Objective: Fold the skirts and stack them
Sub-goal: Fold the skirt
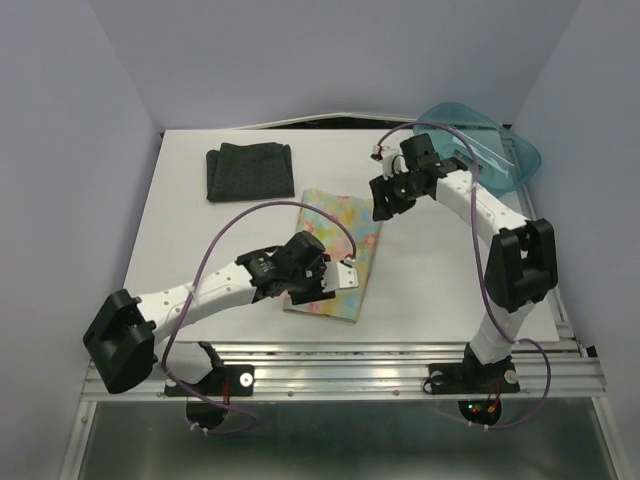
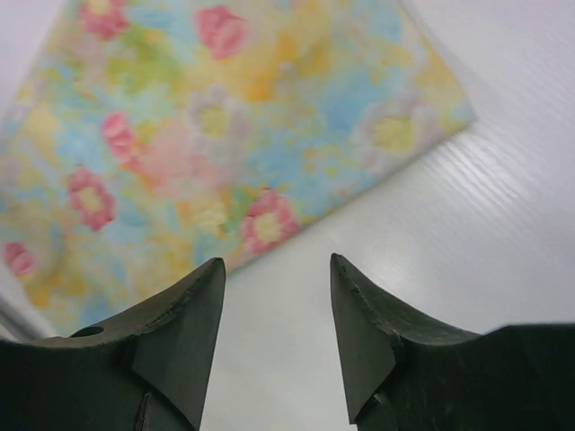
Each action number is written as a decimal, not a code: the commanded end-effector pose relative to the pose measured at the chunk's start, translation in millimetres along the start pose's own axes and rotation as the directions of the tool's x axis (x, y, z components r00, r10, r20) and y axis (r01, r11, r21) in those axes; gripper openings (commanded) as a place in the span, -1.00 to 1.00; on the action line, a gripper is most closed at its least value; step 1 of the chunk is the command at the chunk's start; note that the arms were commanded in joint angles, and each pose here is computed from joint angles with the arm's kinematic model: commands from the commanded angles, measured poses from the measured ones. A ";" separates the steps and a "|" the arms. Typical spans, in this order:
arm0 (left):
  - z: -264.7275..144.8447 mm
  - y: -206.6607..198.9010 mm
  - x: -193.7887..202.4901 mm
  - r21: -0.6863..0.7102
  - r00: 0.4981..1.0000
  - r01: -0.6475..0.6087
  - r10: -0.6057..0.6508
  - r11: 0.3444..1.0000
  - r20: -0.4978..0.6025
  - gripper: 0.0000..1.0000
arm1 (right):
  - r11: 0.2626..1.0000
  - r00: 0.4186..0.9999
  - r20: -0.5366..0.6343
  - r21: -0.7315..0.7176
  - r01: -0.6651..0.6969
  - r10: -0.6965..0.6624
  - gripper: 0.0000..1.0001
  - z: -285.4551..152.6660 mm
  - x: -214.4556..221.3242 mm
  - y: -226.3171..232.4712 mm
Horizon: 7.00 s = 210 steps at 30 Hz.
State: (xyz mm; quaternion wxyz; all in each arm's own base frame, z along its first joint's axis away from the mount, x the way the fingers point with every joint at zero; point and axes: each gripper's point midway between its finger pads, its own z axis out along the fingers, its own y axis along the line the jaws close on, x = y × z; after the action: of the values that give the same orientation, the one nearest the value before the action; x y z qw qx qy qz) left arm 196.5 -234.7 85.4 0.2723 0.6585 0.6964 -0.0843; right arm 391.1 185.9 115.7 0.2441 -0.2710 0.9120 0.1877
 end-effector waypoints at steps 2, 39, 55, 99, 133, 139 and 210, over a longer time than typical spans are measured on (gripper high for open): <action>-3.6 -6.6 -15.3 -0.058 0.995 -0.087 0.089 0.995 0.039 0.17 | 0.959 0.999 0.032 -0.284 -0.025 0.036 0.12 -19.2 -0.7 77.9; 47.6 -77.6 5.8 0.120 0.948 -0.315 0.317 0.941 0.004 -1.00 | 0.991 0.981 -0.196 -0.136 -0.017 -0.011 0.07 62.3 81.3 30.2; 25.6 -85.2 -8.5 0.250 0.971 -0.236 0.239 0.939 0.016 -1.00 | 0.975 1.000 -0.020 -0.224 -0.016 0.012 0.20 20.4 -11.8 48.5; -3.6 -47.1 -51.8 0.270 0.991 -0.129 0.120 0.954 0.051 -1.00 | 0.913 0.974 -0.144 -0.347 -0.215 0.175 -0.50 45.5 58.1 75.0; -29.5 55.1 -110.8 0.121 0.991 -0.077 0.064 0.990 0.115 -1.00 | 0.944 0.963 -0.246 -0.328 0.021 -0.107 -0.49 54.2 126.4 87.1; -32.7 42.6 -101.1 0.149 0.991 -0.087 0.070 0.985 0.117 -1.00 | 0.974 0.988 -0.087 -0.200 0.110 -0.130 -0.34 27.7 44.1 75.2; 9.2 98.7 -102.5 -0.064 0.982 -0.176 0.180 0.982 0.064 -1.00 | 0.850 0.986 -0.095 -0.523 0.067 -0.136 -0.43 88.3 46.1 101.7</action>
State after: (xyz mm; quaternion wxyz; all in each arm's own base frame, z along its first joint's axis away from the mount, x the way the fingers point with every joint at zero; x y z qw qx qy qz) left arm 273.0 -311.7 145.3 0.2779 0.7113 0.6399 -0.0861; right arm 339.5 283.5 30.8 0.1160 -0.3781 0.8376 0.3767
